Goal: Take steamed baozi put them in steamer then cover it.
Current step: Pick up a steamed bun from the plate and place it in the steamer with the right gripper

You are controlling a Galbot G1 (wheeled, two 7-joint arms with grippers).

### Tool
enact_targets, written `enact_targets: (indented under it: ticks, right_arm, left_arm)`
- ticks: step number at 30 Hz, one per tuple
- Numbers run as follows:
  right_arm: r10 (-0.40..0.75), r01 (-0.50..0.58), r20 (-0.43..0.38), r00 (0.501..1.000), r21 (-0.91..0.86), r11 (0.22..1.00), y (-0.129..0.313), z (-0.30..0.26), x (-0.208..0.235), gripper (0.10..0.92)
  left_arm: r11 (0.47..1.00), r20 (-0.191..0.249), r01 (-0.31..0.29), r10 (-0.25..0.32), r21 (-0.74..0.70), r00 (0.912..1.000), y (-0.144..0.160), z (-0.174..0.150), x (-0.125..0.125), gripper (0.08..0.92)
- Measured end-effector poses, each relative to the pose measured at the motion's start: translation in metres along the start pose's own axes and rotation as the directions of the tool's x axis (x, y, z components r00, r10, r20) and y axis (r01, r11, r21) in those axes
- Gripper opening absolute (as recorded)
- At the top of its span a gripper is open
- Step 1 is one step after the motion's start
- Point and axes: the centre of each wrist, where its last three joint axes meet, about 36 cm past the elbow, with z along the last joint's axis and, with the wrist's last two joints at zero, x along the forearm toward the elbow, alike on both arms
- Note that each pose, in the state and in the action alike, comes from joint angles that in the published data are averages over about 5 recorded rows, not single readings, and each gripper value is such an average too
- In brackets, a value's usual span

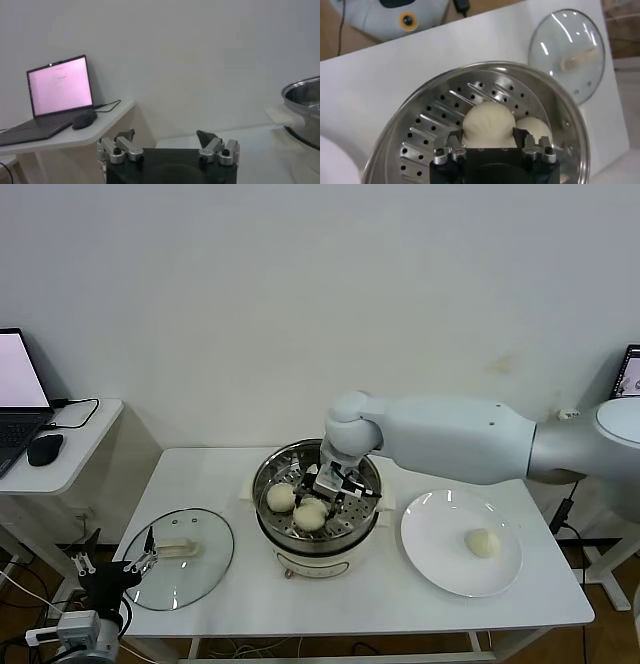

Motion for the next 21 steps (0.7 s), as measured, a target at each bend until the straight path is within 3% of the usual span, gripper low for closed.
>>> enact_targets:
  ticks: [9,17,21]
  right_arm:
    - [-0.026,0.025,0.024,0.999,0.051,0.998,0.0,-0.01,-0.007,0.631]
    - [-0.028,0.027,0.018,0.999,0.061,0.998,0.003,-0.009,-0.004,0.794]
    - [-0.017,0.017,0.002,1.0,0.044,0.999,0.004,-0.004,0.007,0.82]
  left_arm:
    - [1.0,0.001,-0.002,0.002,0.006,1.0,-0.002,0.0,0.002,0.823]
    - [1.0,0.004,-0.002,0.002,0.004,1.0,-0.001,-0.001,0.003,0.823]
    - [1.0,0.01,-0.004,0.004,0.002,0.9999,-0.001,-0.003,0.002,0.823]
